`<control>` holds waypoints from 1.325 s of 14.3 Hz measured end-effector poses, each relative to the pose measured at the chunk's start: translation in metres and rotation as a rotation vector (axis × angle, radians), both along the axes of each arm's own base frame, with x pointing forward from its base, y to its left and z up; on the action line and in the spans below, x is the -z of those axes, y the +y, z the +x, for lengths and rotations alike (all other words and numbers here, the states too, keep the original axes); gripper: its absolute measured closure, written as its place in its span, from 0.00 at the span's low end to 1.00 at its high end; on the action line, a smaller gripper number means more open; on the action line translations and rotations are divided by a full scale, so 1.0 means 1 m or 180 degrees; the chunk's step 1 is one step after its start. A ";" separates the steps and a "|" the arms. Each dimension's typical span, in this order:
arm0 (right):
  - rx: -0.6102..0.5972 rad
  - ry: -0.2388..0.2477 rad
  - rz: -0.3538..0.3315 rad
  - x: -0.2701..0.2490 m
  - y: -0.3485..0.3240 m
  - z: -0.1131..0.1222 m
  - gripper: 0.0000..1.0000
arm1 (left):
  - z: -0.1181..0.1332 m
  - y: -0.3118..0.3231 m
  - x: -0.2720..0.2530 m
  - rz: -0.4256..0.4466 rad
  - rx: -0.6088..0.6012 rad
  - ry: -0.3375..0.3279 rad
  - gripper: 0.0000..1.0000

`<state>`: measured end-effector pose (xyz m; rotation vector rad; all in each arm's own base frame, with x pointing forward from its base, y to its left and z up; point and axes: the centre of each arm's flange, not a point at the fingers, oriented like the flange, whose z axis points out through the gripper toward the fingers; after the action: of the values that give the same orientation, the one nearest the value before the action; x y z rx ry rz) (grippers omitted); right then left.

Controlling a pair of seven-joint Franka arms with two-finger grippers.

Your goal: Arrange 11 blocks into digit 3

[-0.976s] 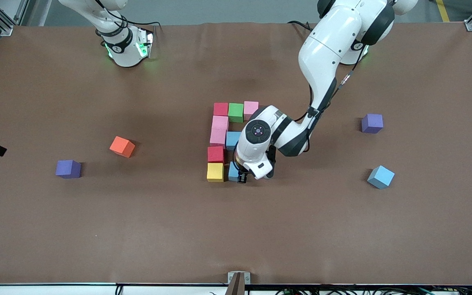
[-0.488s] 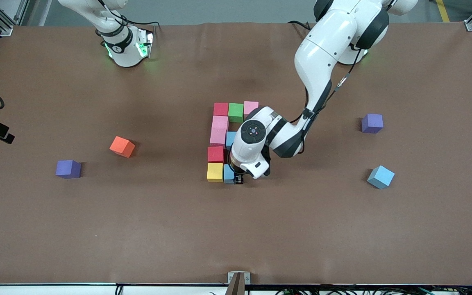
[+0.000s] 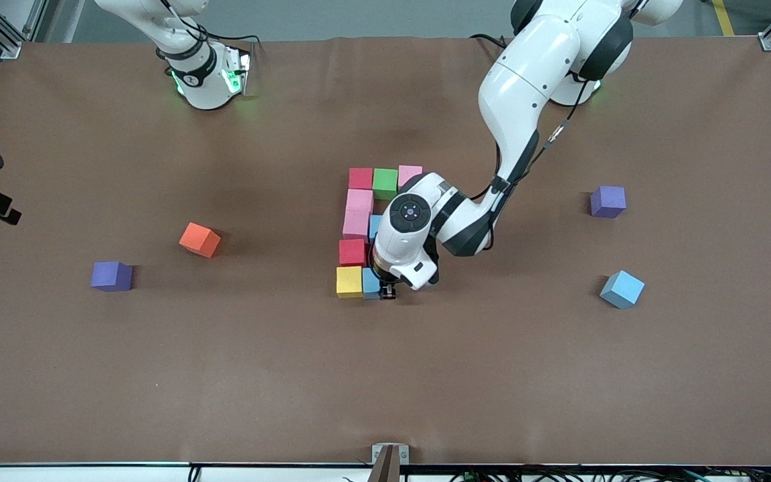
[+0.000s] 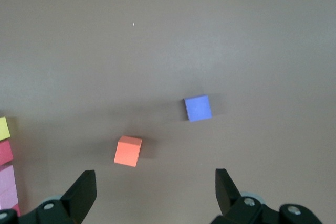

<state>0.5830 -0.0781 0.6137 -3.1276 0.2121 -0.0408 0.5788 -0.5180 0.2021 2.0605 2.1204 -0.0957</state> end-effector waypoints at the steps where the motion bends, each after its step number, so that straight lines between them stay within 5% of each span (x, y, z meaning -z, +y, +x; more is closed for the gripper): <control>1: -0.0007 0.0006 0.0006 0.001 0.001 -0.005 0.00 | 0.000 0.000 0.000 0.0001 0.0012 -0.0004 0.44; 3: -0.0019 0.0001 0.0010 0.000 0.003 -0.010 0.00 | 0.001 0.001 -0.001 0.0009 0.0078 -0.0021 0.39; 7: -0.0034 -0.0021 0.0009 0.002 0.006 -0.009 0.00 | 0.004 0.001 -0.006 0.0048 0.0296 -0.0044 0.01; 14: -0.0036 -0.0048 0.0005 0.000 0.006 -0.009 0.00 | 0.017 0.022 -0.074 0.0283 0.0793 0.0023 0.00; 19: -0.0084 -0.0070 0.0003 -0.003 0.013 -0.008 0.00 | 0.055 0.082 -0.112 0.0410 0.1287 -0.0034 0.00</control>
<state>0.5749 -0.0646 0.6167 -3.1267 0.1704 -0.0748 0.6340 -0.4361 0.3143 2.5311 1.7135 -0.0016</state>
